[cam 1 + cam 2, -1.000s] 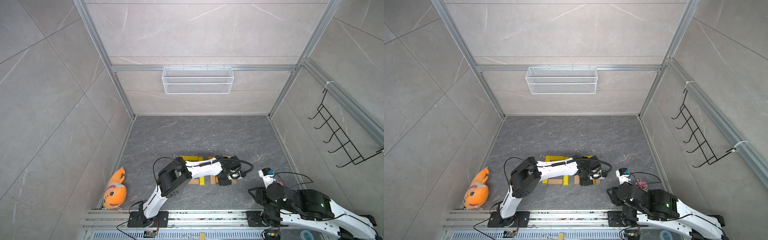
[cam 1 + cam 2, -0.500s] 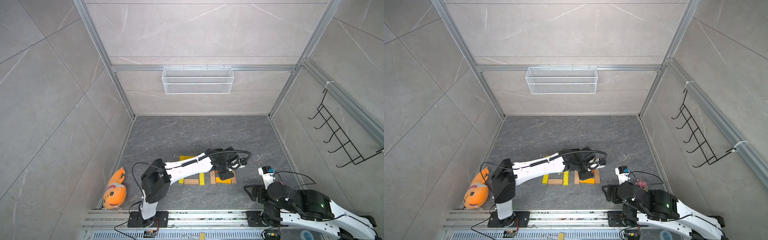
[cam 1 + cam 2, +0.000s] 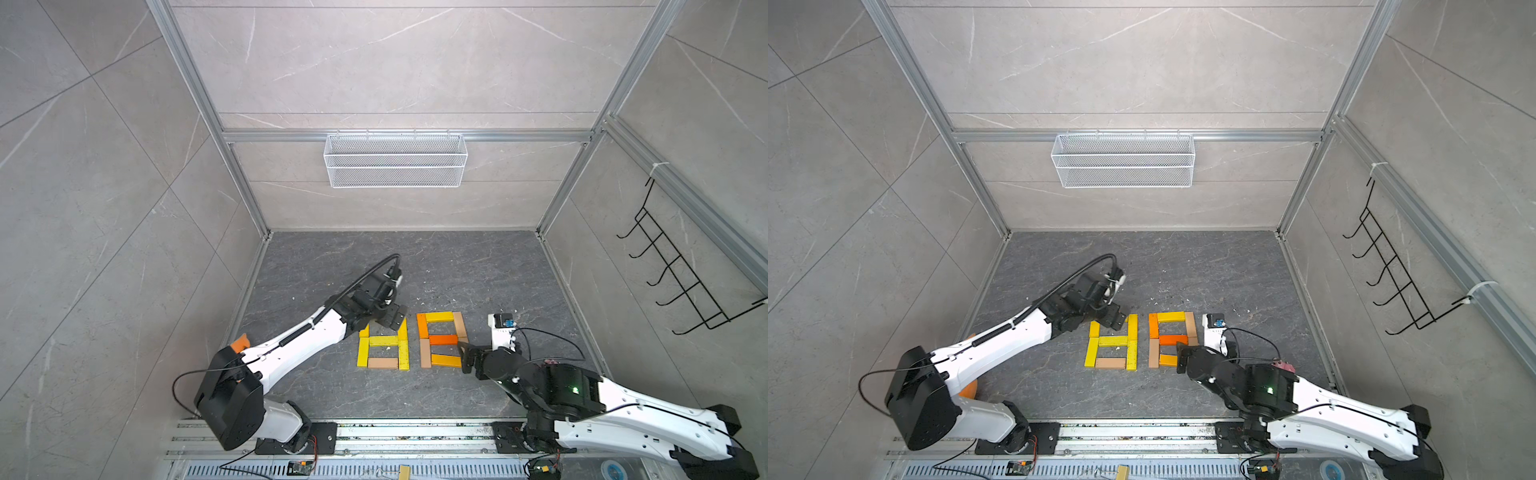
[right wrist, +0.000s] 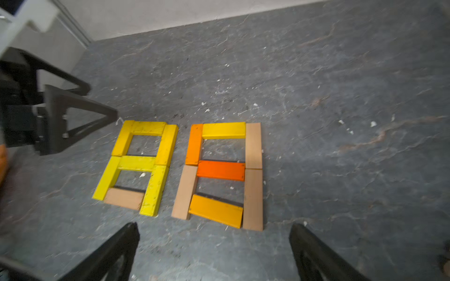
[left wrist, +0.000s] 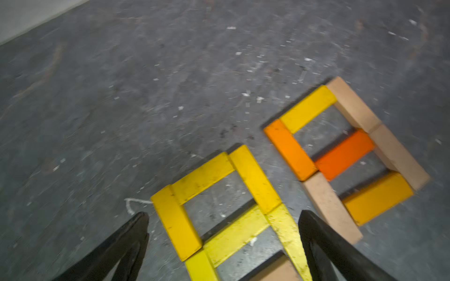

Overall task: Assemble the number 8 with building blocks
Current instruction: Adjust the building block at the center of the board, then reset both arms

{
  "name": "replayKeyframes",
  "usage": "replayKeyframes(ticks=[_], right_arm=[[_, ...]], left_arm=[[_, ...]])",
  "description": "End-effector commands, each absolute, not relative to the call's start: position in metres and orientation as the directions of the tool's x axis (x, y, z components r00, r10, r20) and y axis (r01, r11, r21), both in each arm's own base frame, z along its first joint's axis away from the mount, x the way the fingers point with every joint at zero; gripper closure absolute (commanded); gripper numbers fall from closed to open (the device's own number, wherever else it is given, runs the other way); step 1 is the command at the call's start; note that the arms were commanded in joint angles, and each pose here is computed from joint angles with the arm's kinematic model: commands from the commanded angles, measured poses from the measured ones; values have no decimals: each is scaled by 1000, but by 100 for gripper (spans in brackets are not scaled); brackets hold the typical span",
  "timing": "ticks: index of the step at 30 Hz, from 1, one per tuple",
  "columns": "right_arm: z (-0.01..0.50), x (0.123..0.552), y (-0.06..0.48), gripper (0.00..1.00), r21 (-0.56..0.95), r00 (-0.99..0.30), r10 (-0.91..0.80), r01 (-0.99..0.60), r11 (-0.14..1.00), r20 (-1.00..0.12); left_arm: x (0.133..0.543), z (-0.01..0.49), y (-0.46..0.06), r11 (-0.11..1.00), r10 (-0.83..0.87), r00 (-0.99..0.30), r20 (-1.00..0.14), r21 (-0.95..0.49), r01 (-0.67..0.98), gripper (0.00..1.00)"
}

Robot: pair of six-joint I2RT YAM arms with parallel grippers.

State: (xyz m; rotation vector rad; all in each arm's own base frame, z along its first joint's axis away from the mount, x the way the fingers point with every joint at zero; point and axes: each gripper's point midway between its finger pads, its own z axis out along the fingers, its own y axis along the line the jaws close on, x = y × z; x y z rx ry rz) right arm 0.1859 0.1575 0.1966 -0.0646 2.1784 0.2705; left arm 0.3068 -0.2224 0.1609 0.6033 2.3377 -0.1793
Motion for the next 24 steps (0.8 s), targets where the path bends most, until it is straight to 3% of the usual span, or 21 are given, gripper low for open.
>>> replayKeyframes(ticks=[1, 7, 11, 18, 22, 24], right_arm=[[223, 221, 157, 0, 110, -471, 53, -94, 989, -880], [202, 277, 126, 0, 20, -479, 17, 0, 1000, -878], [192, 308, 84, 0, -80, -475, -16, 114, 990, -880], [154, 343, 7, 0, 0, -376, 112, 286, 958, -920], [154, 353, -11, 0, -61, -291, 31, 302, 952, -956], [145, 357, -15, 0, -68, -260, 9, 283, 957, -965]], left_arm=[[326, 176, -167, 969, 180, -641, -746, 21, 248, 1], [325, 155, -66, 998, -22, -641, -767, 23, -62, 1], [320, 143, -27, 981, -37, -608, -793, 87, -172, 1], [342, 131, -11, 973, 79, -550, -832, 183, -138, 0], [356, 117, -2, 972, 95, -536, -839, 193, -131, 0], [362, 114, -3, 982, 86, -471, -878, 156, -111, 0]])
